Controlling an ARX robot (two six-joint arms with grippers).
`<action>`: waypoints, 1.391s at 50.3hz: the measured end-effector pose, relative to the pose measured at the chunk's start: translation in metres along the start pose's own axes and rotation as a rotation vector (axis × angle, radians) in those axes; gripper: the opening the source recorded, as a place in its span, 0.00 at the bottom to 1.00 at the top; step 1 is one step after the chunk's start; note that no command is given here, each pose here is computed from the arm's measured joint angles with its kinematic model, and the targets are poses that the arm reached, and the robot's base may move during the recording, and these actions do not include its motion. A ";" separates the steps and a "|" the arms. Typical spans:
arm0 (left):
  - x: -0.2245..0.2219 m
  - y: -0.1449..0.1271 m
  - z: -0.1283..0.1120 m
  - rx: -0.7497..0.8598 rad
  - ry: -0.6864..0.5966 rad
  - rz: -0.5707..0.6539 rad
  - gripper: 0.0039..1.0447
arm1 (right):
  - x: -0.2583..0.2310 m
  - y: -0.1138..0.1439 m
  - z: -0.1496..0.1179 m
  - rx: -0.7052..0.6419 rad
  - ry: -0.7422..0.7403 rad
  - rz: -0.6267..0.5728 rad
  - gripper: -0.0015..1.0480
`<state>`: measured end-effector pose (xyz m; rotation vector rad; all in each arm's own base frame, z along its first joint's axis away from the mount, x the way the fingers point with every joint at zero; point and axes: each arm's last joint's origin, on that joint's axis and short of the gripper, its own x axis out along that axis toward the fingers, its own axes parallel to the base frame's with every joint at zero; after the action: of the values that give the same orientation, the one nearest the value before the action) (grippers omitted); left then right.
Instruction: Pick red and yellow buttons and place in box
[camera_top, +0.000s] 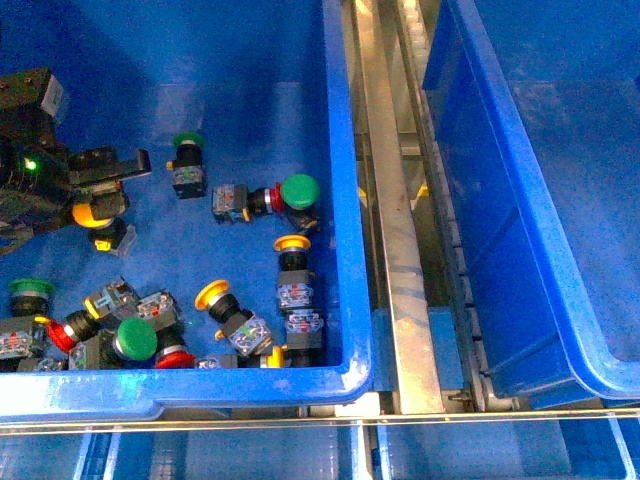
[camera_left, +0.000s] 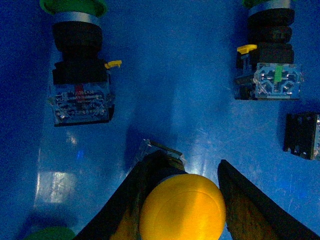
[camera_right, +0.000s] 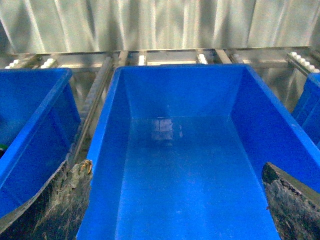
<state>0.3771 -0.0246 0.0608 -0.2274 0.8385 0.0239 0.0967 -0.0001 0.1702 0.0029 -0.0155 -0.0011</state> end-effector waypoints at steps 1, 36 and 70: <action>0.000 0.000 0.000 0.000 -0.001 0.000 0.33 | 0.000 0.000 0.000 0.000 0.000 0.000 0.94; -0.102 -0.002 0.007 -0.256 0.036 -0.258 0.32 | 0.000 0.000 0.000 0.000 0.000 0.000 0.94; -0.170 -0.065 0.028 -0.483 0.162 -0.710 0.32 | 0.000 0.000 0.000 0.000 0.000 0.000 0.94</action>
<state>0.2906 -0.0702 0.2166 -0.9817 0.8649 -0.4669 0.0967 -0.0001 0.1702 0.0025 -0.0155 -0.0011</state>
